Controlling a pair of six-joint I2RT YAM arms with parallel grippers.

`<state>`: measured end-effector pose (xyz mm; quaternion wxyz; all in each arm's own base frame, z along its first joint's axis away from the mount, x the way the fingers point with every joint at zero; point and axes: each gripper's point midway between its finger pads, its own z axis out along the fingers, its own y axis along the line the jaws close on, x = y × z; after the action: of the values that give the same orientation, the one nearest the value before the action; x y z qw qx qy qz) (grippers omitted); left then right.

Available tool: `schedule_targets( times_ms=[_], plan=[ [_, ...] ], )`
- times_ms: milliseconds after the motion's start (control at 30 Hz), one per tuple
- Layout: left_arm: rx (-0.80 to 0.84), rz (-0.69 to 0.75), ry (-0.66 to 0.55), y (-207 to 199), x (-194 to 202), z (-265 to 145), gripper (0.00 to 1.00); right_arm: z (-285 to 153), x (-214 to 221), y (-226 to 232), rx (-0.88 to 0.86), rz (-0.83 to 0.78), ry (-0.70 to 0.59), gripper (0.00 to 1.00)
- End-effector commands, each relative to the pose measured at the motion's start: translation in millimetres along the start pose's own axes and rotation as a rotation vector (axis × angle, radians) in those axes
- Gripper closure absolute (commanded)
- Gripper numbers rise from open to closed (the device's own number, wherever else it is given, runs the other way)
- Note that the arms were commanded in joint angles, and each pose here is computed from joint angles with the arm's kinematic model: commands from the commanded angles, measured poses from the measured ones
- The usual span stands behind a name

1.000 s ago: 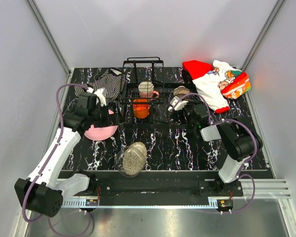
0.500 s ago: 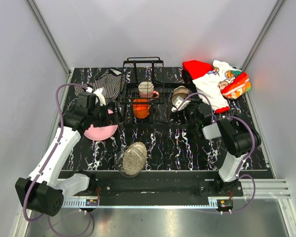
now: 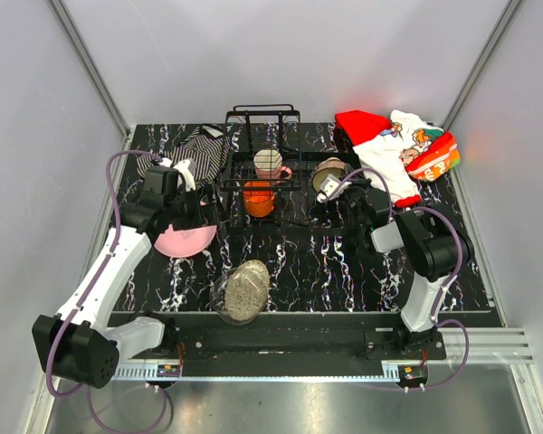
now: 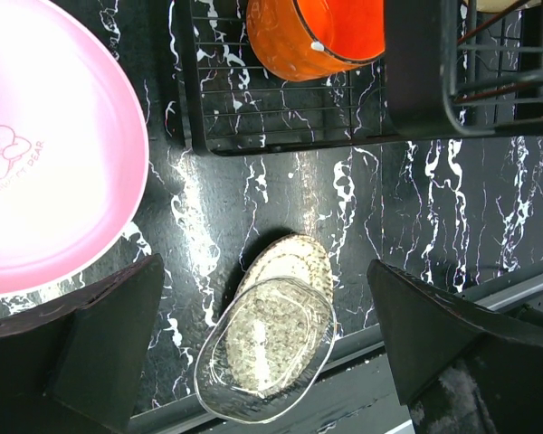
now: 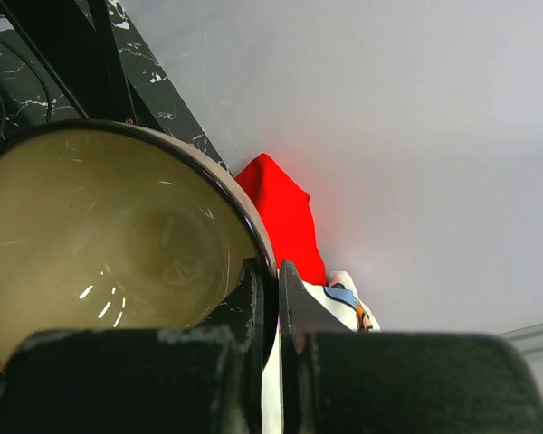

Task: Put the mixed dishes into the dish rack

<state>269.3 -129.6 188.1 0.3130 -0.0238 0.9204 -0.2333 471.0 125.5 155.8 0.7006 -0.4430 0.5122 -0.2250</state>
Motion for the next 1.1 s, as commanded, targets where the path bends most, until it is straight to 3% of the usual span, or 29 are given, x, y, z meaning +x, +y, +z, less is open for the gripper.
schedule_targets(
  times_ms=[0, 500, 1067],
  plan=[
    [0.053, 0.024, -0.070, -12.8, -23.1, -3.3, 0.01, -2.1, -26.2, -42.3, 0.175, 0.005, -0.126, 1.00],
    [0.061, 0.007, -0.067, -11.2, -18.0, -1.7, 0.01, -20.1, -22.5, -28.9, 0.136, 0.064, -0.110, 1.00],
    [0.071, 0.000, -0.067, -12.3, -15.5, -2.1, 0.01, -44.2, -20.1, -15.4, 0.095, 0.124, -0.091, 0.92]
  ],
)
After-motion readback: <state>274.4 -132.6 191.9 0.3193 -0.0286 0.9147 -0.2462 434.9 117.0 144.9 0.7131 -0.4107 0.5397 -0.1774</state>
